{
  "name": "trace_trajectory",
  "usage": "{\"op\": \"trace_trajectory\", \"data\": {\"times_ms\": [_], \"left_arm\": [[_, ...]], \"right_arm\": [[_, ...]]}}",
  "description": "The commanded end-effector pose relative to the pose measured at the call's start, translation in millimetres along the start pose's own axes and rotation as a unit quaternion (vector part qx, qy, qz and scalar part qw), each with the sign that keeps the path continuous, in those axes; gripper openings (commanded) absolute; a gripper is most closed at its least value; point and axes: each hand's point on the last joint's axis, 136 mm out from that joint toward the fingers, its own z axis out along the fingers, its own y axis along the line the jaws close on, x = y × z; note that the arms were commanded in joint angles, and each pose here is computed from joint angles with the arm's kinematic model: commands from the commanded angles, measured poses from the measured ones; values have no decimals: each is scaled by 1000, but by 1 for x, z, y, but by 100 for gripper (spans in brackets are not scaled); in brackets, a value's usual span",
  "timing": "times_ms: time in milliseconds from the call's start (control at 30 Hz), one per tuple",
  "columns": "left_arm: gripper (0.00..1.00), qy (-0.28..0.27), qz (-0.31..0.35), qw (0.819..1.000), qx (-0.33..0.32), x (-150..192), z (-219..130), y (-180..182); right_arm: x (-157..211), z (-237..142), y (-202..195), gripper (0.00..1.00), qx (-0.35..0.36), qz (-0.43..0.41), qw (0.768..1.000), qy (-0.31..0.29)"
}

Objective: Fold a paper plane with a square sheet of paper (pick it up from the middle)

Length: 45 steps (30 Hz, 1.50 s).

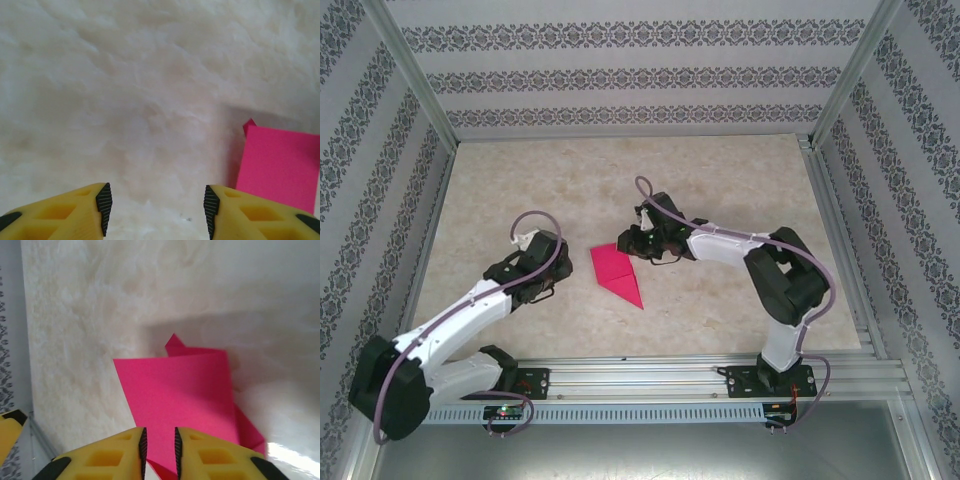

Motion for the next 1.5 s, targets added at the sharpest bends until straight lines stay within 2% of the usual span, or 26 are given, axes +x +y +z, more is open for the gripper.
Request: {"op": "trace_trajectory", "data": {"times_ms": [0, 233, 400, 633, 833, 1100, 1300, 1467], "left_arm": [[55, 34, 20, 998, 58, 1, 5, -32], [56, 110, 41, 989, 90, 20, 24, -59], [59, 156, 46, 979, 120, 31, 34, -79], [61, 226, 20, 959, 172, 40, 49, -103], [58, 276, -11, 944, 180, 56, 66, -111], [56, 284, -33, 943, 173, 60, 76, -106], [45, 285, -37, 938, 193, 56, 77, -113], [38, 288, -37, 935, 203, 55, 80, -113]], "right_arm": [[-5, 8, 21, 23, -50, -3, 999, 14], [0, 32, -27, 21, -22, 50, 998, 17], [6, 32, -55, 21, 0, 78, 997, -2], [19, 25, -82, 22, 31, 106, 994, -22], [21, 27, -89, 22, 34, 119, 992, -26], [25, 29, -94, 24, 38, 124, 991, -21], [18, 24, -82, 30, 17, 116, 993, -20], [-2, 6, -49, 37, -22, 85, 996, -28]]}}
